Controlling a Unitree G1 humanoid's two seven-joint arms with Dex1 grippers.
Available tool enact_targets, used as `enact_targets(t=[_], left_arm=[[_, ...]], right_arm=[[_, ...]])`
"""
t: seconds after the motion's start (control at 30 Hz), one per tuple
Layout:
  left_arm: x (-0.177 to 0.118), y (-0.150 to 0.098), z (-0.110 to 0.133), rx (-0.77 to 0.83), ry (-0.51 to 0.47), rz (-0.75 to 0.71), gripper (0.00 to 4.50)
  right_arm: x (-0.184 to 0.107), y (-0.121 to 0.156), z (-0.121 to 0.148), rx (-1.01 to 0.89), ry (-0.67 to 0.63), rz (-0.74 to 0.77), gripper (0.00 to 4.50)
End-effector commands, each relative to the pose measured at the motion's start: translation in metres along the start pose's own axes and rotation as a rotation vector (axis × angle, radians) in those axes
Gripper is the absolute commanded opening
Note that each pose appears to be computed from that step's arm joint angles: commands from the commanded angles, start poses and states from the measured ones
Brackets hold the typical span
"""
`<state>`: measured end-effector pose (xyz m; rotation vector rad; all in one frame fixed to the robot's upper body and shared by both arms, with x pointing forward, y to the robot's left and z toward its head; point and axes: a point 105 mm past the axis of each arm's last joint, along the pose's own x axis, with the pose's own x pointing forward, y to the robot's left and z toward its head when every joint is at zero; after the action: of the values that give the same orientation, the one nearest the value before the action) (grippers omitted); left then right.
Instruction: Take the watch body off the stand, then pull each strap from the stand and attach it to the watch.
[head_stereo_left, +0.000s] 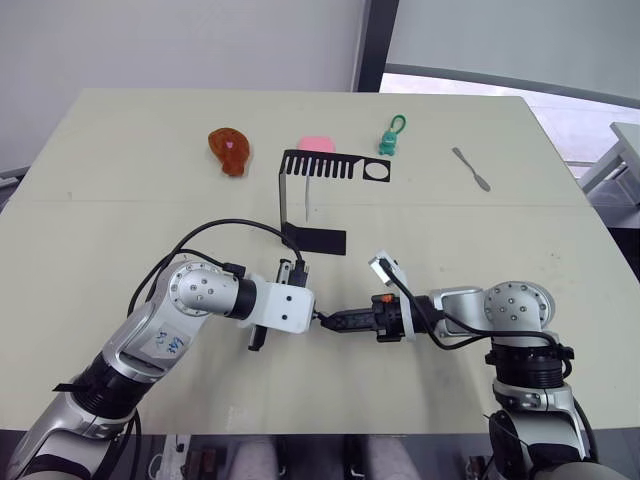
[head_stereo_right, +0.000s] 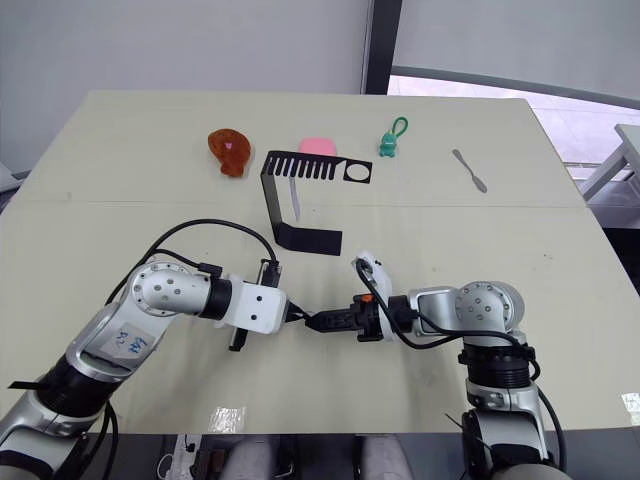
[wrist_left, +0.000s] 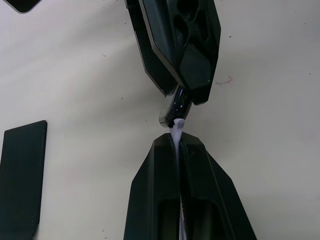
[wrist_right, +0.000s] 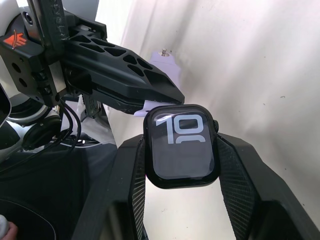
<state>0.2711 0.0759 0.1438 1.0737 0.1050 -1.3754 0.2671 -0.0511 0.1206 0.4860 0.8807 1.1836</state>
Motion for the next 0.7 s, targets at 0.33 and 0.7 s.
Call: enact_targets(t=[0.33, 0.7], left_arm=[[0.0024, 0.0036, 0.0163, 0.049, -0.045, 0.013, 0.00], [0.0036, 0.0046, 0.0151, 0.046, -0.037, 0.019, 0.00]], right_arm=[[0.0074, 0.0240, -0.0076, -0.068, 0.046, 0.105, 1.58], [0.0078, 0.0248, -0.0076, -0.070, 0.046, 0.106, 1.58]])
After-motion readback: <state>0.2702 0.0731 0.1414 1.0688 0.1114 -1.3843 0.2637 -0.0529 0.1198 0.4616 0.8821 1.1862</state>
